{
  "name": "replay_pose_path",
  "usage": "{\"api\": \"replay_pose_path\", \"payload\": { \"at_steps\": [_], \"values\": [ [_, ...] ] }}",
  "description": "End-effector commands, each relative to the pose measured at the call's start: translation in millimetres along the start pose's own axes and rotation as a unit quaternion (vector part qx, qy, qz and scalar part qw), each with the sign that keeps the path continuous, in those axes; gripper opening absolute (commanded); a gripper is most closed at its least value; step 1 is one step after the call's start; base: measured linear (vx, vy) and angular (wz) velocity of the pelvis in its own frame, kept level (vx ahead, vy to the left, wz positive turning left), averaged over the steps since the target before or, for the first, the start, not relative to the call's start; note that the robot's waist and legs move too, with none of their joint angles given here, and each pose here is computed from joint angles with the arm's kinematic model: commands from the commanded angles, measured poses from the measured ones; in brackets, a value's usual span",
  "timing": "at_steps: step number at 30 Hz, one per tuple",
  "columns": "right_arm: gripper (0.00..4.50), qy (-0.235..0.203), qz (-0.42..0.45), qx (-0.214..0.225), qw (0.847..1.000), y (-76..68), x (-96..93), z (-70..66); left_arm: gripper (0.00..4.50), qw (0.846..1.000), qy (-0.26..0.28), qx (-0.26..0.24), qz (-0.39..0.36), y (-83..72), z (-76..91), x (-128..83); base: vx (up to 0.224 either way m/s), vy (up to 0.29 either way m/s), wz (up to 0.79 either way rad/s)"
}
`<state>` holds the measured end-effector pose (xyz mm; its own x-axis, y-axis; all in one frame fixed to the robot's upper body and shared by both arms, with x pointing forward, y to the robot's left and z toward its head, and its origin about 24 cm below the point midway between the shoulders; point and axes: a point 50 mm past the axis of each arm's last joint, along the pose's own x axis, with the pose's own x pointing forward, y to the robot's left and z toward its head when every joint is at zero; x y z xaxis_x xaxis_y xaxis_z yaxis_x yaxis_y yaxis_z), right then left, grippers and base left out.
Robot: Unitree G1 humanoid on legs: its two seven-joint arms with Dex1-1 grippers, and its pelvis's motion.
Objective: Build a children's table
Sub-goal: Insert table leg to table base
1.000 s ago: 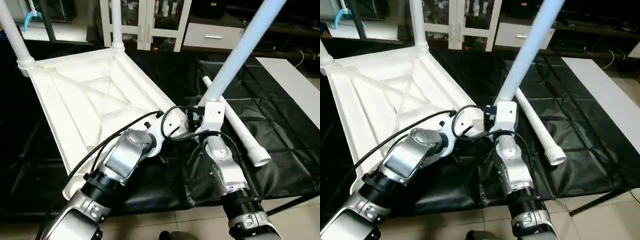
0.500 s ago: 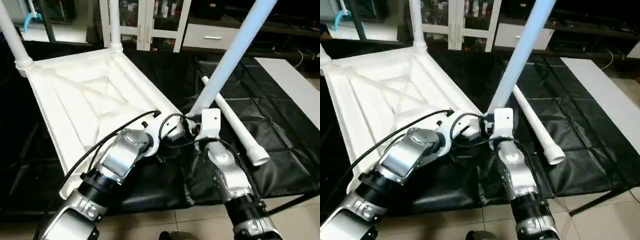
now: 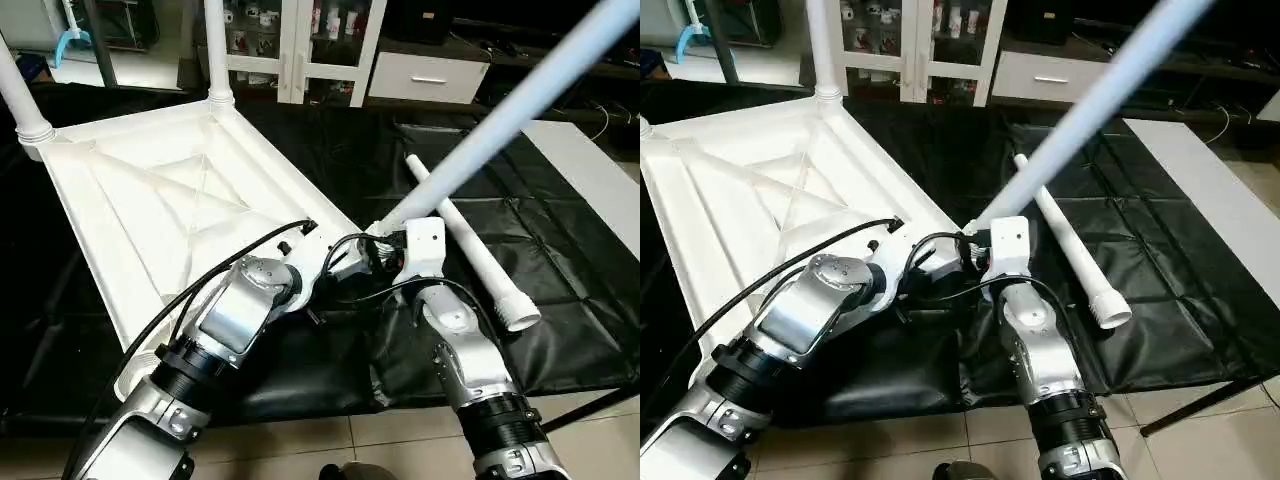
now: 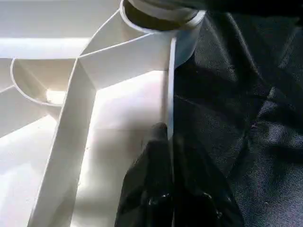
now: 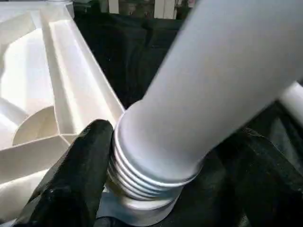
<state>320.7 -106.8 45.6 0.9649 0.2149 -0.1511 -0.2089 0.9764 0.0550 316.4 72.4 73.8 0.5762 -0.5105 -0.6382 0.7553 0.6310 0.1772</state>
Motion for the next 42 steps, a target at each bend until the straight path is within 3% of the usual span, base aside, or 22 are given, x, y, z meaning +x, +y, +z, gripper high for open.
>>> {"api": "replay_pose_path", "payload": {
  "at_steps": [1, 6, 18, 30, 37, 42],
  "values": [
    [3.67, 0.014, -0.029, 0.004, 0.999, -16.2, -4.4, -5.5, 0.00, 0.999, -0.011, 0.006, 0.049, 16.4, 7.4, -11, 0.000, 0.000, 0.00],
    [3.67, 0.015, -0.031, 0.013, 0.999, -17.6, -5.3, -6.2, 0.00, 0.999, -0.011, 0.008, 0.042, 14.5, 6.5, -11, 0.000, 0.000, 0.00],
    [2.75, 0.016, -0.033, 0.035, 0.999, -20.5, -7.8, -6.9, 0.00, 0.999, -0.008, 0.008, 0.037, 15.8, 4.4, -11, 0.000, 0.000, 0.00],
    [2.71, 0.014, -0.032, 0.036, 0.999, -23.6, -7.0, -4.3, 0.00, 0.999, -0.003, 0.017, 0.027, 15.0, 1.3, -13, 0.000, 0.000, 0.00],
    [2.70, 0.025, 0.034, -0.006, 0.999, -18.7, -2.9, 4.1, 0.00, 0.998, -0.019, 0.044, -0.042, 3.8, -0.5, -15, 0.000, 0.000, 0.00],
    [2.69, 0.032, 0.092, -0.030, 0.995, -21.2, -6.2, 4.1, 0.00, 0.992, -0.018, 0.093, -0.080, 3.1, -9.8, -21, 0.000, 0.000, 0.00]
  ]
}}
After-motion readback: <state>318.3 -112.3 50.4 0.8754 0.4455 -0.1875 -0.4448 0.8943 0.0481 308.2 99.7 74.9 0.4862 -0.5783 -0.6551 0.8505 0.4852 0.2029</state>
